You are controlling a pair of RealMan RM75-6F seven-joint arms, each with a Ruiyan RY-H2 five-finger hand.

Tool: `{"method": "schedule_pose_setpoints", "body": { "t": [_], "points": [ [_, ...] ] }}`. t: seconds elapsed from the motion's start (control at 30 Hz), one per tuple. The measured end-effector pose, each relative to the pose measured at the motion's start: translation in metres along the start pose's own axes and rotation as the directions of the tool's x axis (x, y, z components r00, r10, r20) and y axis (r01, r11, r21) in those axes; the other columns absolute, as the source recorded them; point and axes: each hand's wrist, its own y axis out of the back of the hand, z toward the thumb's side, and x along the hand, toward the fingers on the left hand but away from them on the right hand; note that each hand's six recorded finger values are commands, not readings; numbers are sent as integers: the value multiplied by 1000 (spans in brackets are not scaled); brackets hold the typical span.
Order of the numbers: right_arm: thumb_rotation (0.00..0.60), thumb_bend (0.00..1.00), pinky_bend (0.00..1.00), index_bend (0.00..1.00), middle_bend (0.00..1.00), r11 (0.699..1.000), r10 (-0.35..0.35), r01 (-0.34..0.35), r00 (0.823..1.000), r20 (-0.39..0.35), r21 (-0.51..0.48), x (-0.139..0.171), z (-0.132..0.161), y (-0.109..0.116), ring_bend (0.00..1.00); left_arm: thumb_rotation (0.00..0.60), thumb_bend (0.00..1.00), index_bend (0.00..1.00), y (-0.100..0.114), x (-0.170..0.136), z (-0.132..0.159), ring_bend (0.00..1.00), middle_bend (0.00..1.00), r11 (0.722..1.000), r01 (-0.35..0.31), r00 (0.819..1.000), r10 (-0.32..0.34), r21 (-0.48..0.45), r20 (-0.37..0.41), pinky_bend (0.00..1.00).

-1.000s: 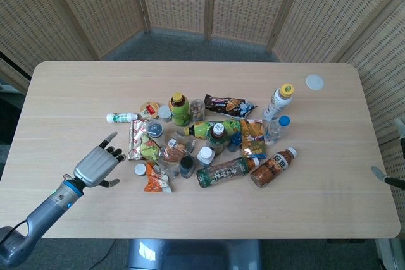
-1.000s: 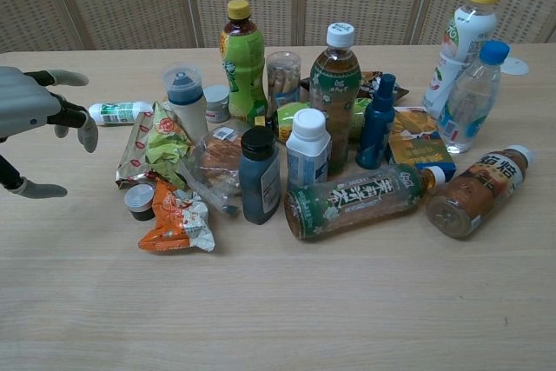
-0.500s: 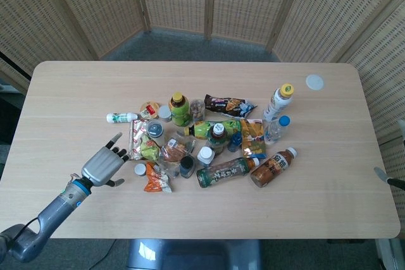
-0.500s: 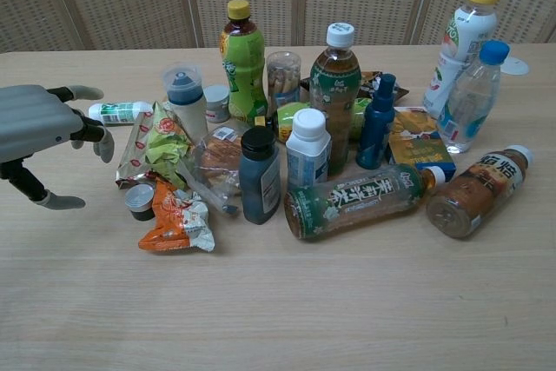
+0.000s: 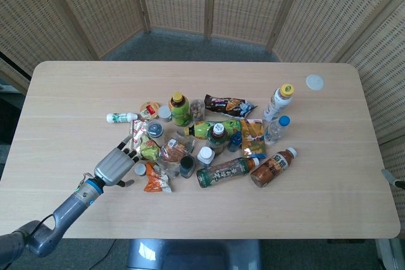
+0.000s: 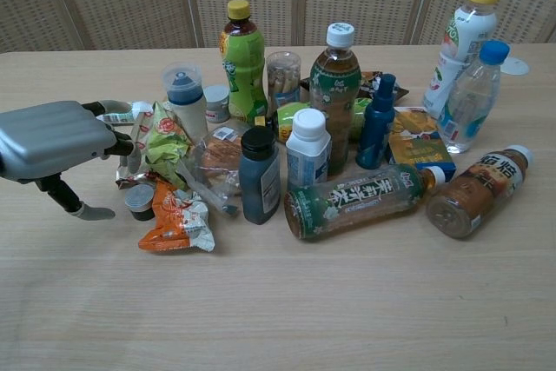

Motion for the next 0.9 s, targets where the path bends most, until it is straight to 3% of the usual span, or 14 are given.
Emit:
{"method": "schedule_pose_setpoints", "body": {
  "t": [0.9],
  "points": [
    [511,27,0,0,0,1000,1,-1,999,32,0,4,-13,1,0,362,247,341,-15,12,16,417,376,999,-6,1000,5,37,19,63]
  ]
}}
